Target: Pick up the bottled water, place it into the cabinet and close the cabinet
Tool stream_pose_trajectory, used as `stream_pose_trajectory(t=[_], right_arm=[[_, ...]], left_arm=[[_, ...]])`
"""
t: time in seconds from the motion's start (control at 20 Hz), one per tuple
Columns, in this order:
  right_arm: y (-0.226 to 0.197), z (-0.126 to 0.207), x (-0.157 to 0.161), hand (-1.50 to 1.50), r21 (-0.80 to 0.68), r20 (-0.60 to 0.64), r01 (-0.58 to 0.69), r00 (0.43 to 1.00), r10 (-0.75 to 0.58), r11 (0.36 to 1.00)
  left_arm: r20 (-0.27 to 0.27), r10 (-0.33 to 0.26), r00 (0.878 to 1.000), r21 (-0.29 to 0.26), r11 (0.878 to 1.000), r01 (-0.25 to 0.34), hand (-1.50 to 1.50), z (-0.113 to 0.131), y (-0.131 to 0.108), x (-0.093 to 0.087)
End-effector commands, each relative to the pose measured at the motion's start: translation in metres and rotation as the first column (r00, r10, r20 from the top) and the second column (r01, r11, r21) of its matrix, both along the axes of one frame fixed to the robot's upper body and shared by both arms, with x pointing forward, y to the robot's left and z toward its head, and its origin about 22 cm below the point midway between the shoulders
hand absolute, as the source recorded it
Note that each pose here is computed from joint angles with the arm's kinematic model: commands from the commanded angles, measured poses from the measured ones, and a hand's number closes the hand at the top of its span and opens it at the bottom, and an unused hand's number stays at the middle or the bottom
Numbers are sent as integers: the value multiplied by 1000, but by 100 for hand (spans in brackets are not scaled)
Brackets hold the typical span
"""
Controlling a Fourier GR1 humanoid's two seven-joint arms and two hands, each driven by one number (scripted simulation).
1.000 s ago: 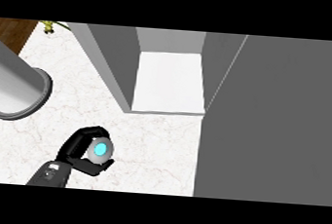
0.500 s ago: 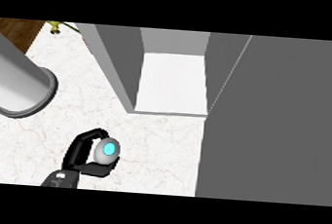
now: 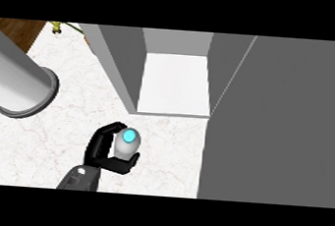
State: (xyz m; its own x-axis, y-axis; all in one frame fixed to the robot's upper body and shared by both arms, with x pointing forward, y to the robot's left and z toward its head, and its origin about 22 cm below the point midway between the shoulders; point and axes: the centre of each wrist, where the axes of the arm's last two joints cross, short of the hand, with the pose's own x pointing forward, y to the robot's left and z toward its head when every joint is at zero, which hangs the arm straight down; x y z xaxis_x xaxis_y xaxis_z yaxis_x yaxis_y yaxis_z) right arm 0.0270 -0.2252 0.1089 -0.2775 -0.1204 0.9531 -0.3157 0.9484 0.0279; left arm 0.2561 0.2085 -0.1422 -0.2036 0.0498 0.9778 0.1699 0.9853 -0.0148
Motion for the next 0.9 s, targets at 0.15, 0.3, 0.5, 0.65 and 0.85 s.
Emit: stream_pose_trajectory(t=[0.15,0.3,0.5,0.65,0.85], right_arm=[[-5,21,-2,-150,6,53,-11,999,11,1000],[-1,34,0,-150,16,55,14,998,-15,1000],[-6,37,-5,-150,15,54,16,998,-17,1000],[-18,22,0,-150,5,54,0,999,0,1000],[-21,16,-3,-150,16,66,22,998,-23,1000]], left_arm=[[4,19,1000,-46,999,-19,150,47,-54,35],[-23,15,1000,-29,999,-16,150,72,-73,46],[-24,4,1000,2,1000,-4,150,81,-89,47],[-47,40,998,-1,999,-40,150,99,-114,58],[-56,91,994,22,996,-90,150,134,-124,93]])
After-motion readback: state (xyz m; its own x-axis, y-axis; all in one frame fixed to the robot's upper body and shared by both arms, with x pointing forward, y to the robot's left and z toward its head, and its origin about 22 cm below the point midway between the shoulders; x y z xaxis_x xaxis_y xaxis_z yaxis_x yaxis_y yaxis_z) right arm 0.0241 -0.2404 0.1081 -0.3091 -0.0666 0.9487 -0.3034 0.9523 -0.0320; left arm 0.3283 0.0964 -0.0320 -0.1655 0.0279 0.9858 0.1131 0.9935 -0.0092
